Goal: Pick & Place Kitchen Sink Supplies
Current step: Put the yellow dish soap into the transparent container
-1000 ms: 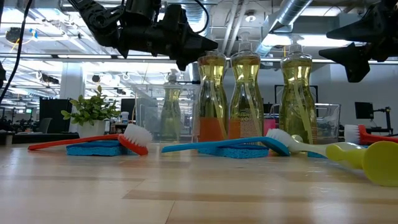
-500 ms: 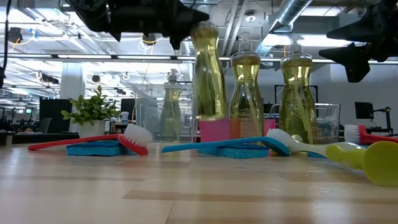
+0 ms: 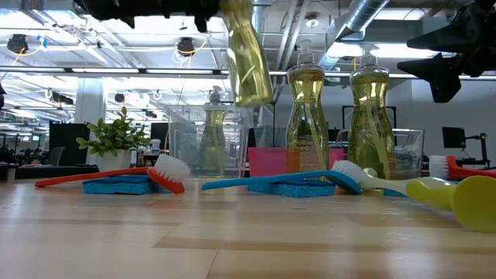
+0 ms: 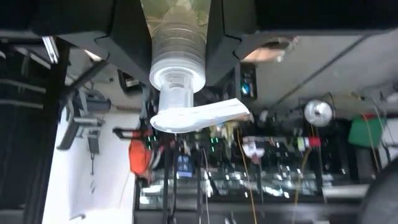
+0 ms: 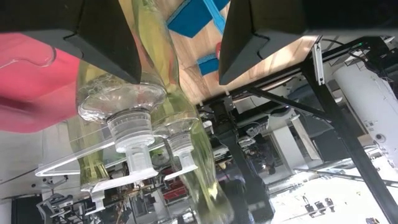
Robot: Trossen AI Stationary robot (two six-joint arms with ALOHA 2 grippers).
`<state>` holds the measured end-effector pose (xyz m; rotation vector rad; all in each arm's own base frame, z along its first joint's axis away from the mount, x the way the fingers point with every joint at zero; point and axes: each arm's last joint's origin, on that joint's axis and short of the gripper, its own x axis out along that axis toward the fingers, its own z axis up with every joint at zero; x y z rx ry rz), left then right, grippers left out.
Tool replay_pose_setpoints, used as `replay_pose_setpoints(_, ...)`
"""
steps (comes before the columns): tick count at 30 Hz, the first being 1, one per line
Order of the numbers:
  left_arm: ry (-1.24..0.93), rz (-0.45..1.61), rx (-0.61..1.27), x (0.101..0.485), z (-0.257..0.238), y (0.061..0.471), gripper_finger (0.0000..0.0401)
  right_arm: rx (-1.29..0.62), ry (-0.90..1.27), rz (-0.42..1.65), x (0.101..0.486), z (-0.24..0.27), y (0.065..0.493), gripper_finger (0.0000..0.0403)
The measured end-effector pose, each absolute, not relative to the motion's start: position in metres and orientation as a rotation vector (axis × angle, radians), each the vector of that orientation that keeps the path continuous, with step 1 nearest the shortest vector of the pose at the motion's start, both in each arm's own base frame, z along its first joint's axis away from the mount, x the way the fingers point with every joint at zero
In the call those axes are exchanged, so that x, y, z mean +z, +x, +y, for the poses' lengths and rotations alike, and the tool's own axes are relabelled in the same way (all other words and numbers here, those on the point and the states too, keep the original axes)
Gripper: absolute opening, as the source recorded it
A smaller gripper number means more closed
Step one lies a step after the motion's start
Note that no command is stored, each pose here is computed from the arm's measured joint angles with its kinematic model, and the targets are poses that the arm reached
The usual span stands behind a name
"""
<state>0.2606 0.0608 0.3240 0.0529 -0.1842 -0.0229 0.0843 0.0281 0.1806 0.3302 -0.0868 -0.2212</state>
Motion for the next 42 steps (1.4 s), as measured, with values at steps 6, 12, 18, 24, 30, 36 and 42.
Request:
replay_pose_setpoints(6,0.086,-0.277,0.025,0.347,0.066,0.236,0.0121,-0.223,0.330,-0.087,0.181,0.028,0.084,0.0209)
replay_pose_setpoints(12,0.116,-0.339,0.086,0.362,0.074,0.215,0.0124,-0.224,0.325,-0.081,0.180,0.028,0.084,0.0209)
replay_pose_setpoints(18,0.133,-0.359,0.205,0.367,0.091,0.202,0.0121,-0.224,0.325,-0.080,0.180,0.028,0.084,0.0209)
replay_pose_setpoints(24,0.135,-0.325,0.306,0.362,0.112,0.200,0.0123,-0.224,0.325,-0.081,0.180,0.028,0.084,0.0209)
replay_pose_setpoints(30,0.113,-0.249,0.364,0.344,0.134,0.209,0.0124,-0.224,0.324,-0.079,0.180,0.028,0.084,0.0209)
replay_pose_setpoints(36,0.071,-0.148,0.393,0.318,0.154,0.225,0.0121,-0.225,0.316,-0.069,0.179,0.028,0.084,0.0209)
replay_pose_setpoints(42,0.038,-0.074,0.410,0.294,0.170,0.239,0.0125,-0.225,0.316,-0.069,0.179,0.028,0.084,0.0209)
